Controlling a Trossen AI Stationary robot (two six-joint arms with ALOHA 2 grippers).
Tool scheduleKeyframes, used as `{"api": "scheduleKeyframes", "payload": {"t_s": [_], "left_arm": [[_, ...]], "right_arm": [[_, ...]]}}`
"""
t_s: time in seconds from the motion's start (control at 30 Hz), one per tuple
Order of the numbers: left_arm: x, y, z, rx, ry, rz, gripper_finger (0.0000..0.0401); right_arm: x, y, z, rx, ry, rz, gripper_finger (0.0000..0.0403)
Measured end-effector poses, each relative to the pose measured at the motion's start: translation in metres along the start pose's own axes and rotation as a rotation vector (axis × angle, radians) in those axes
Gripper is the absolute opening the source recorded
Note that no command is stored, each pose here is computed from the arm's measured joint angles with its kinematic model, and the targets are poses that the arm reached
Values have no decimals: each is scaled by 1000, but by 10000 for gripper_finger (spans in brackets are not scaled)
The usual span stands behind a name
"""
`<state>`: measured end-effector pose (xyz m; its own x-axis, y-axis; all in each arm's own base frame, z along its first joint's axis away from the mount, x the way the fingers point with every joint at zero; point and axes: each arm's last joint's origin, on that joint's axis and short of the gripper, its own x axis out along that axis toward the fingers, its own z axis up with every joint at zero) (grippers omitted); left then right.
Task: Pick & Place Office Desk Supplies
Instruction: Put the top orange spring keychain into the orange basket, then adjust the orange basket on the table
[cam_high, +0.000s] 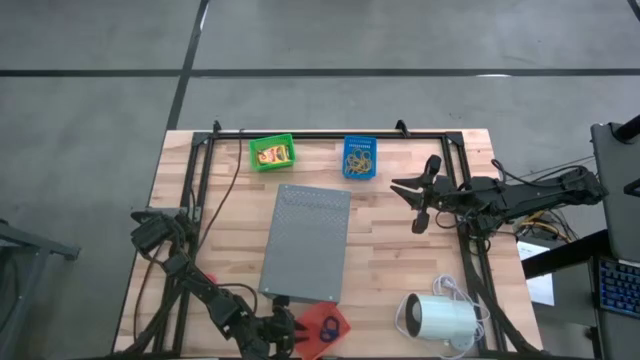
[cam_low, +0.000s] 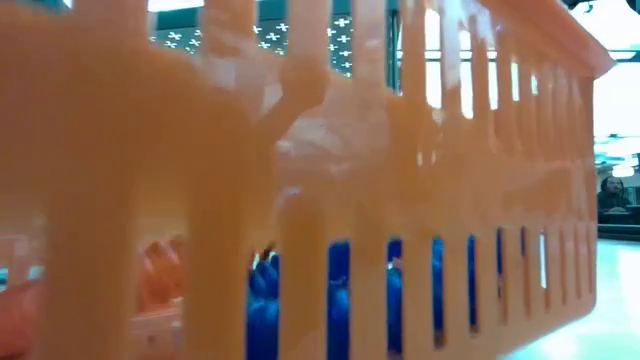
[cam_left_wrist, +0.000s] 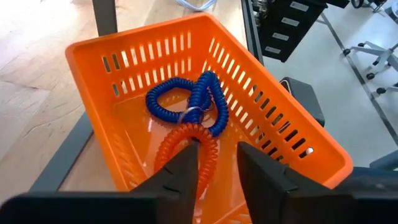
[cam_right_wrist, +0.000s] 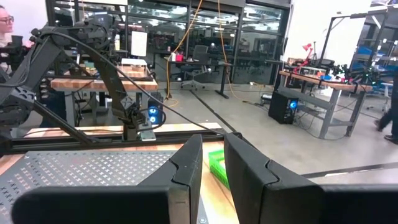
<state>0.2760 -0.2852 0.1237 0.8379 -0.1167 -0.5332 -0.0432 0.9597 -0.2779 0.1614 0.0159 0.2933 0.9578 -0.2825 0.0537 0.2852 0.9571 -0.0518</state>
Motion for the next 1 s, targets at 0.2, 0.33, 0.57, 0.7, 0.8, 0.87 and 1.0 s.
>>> {"api": "scheduleKeyframes", "payload": {"t_s": [0.2, 0.33, 0.57, 0.7, 0.8, 0.87, 1.0], "left_arm": [[0, 0, 0, 1, -1, -1, 134], [0, -1, 1, -1, -5, -5, 135], [-15, -9, 14, 30, -47, -12, 135], [-31, -11, 23, 24, -48, 9, 135], [-44, -10, 28, -6, -42, 41, 135], [-52, -12, 32, -2, -59, 41, 135], [-58, -15, 37, 12, -84, 33, 136]], "right_arm": [[0, 0, 0, 0, 0, 0, 63], [0, 0, 0, 0, 0, 0, 63], [0, 0, 0, 0, 0, 1, 63], [0, 0, 0, 0, 0, 1, 63], [0, 0, 0, 0, -1, 0, 63], [0, 0, 0, 0, 0, 1, 63], [0, 0, 0, 0, 0, 0, 63]]}}
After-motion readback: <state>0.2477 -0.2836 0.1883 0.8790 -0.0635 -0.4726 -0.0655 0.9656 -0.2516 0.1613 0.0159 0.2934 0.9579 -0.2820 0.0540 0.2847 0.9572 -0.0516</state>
